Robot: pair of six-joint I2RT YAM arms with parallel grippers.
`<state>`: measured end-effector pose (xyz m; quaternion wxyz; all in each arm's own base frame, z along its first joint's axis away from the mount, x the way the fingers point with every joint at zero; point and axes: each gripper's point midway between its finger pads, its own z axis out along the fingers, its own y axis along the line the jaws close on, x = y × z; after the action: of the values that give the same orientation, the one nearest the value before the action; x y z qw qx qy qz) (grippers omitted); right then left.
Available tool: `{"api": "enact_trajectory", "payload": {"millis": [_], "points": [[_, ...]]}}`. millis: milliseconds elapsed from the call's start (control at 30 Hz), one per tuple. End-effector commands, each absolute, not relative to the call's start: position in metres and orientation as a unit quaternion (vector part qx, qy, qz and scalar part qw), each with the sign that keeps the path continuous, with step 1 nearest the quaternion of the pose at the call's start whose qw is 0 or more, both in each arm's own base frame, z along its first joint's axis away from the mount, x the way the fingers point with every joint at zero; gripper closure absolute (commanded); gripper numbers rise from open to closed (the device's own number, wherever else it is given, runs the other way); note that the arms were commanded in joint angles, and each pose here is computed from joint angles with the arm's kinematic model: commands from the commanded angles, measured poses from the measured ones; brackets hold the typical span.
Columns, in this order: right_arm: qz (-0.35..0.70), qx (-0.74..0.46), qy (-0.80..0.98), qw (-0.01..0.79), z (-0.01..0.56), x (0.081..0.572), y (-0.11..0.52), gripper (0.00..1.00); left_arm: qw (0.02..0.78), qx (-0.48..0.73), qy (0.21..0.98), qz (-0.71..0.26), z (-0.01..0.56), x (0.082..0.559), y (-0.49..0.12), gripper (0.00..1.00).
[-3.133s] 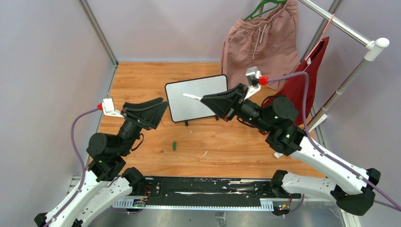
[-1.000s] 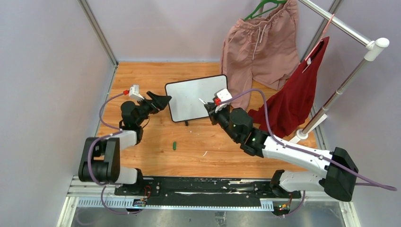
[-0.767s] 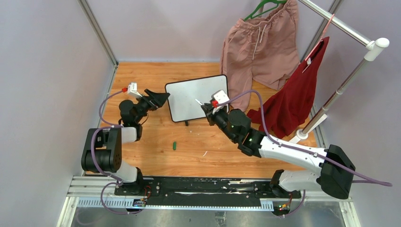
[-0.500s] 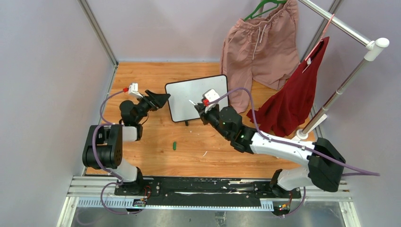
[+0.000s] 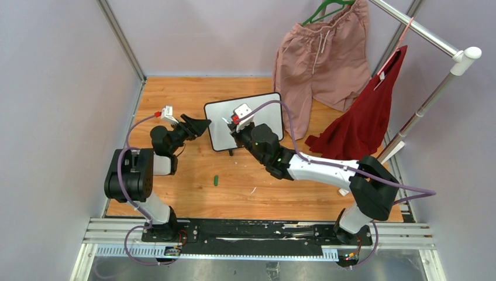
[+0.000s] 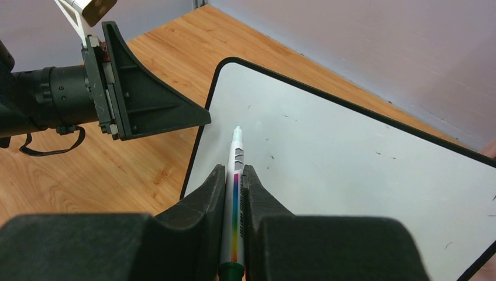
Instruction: Write a sentence on the whiteboard
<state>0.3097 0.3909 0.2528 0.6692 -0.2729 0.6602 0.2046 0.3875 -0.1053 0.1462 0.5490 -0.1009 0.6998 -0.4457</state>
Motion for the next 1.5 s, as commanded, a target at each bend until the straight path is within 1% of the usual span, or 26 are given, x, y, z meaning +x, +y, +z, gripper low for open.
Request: {"api": "enact_trajectory", "payload": {"millis": [0,367,1100,1467], "points": [[0.204,-0.255,0.641,0.695,0.277,0.317,0.403,1.0,0.558,-0.098,0.686,-0.456,0.149,0.39,-0.105,0.28],[0.182,-0.261,0.65,0.691,0.269,0.335,0.423,1.0,0.557,-0.098,0.67,-0.48,0.153,0.392,-0.108,0.34],[0.192,-0.221,0.676,0.676,0.254,0.363,0.426,1.0,0.56,-0.092,0.661,-0.49,0.16,0.39,-0.111,0.43],[0.185,-0.213,0.68,0.676,0.25,0.374,0.424,1.0,0.564,-0.09,0.655,-0.495,0.164,0.389,-0.111,0.5]]}}
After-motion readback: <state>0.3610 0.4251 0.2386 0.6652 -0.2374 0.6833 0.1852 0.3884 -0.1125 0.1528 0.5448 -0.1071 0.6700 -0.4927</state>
